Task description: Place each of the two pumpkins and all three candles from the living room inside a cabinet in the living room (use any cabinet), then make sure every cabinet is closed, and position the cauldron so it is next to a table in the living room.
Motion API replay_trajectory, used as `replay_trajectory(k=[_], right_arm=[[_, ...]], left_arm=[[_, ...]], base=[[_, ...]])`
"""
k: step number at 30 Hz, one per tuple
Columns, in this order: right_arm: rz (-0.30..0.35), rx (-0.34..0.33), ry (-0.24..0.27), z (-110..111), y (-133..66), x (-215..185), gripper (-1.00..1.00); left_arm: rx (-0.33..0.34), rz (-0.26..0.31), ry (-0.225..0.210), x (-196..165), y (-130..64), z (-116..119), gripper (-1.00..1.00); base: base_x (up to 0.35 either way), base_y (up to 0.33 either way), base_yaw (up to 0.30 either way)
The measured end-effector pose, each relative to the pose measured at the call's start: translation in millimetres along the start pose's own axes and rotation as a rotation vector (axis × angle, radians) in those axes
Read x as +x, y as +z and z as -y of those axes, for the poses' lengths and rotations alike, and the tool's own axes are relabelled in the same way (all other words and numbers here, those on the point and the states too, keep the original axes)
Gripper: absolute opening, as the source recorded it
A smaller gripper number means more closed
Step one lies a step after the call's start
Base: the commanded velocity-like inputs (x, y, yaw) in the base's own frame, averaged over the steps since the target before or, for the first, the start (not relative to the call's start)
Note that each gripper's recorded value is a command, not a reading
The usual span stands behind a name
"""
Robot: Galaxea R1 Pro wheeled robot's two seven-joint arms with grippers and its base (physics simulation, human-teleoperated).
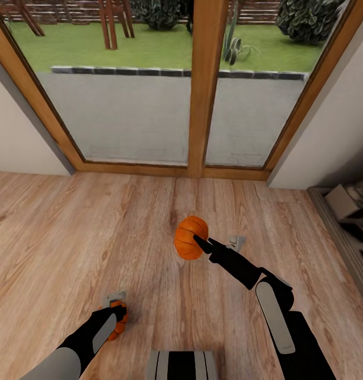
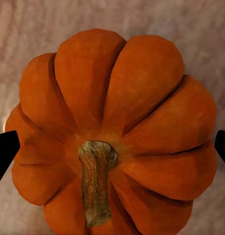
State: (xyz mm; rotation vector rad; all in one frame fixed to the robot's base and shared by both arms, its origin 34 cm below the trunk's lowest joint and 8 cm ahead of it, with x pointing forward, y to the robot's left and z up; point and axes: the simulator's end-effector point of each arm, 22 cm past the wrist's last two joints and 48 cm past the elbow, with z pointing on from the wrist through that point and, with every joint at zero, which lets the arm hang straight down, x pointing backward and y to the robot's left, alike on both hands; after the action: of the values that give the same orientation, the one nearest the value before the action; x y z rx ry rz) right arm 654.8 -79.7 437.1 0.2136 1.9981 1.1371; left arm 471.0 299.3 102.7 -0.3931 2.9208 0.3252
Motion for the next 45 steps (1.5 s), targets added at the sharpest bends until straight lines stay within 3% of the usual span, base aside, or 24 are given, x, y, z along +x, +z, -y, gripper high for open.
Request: replay_trajectory(k=[15,16,45], right_arm=[[-0.014,0.011,0.016,10.5,2.7,9.1,-1.00],[-0.014,0.011,0.016,10.6,2.7,9.0,-1.00],[-0.014,0.012,0.016,10.8,2.7,9.4,-1.00]], left_arm=[[-0.012,0.001,0.016,-0.4,5.5,-0.8,1.00],[-0.012,0.001,0.016,-0.4,5.5,-0.7,-1.00],[-0.007,0.001,0.006,-0.9,5.8,-1.2,-1.00]], base=[[0.000,0.000,0.000],[0.000,0.000,0.000],[0.000,0.000,0.000]])
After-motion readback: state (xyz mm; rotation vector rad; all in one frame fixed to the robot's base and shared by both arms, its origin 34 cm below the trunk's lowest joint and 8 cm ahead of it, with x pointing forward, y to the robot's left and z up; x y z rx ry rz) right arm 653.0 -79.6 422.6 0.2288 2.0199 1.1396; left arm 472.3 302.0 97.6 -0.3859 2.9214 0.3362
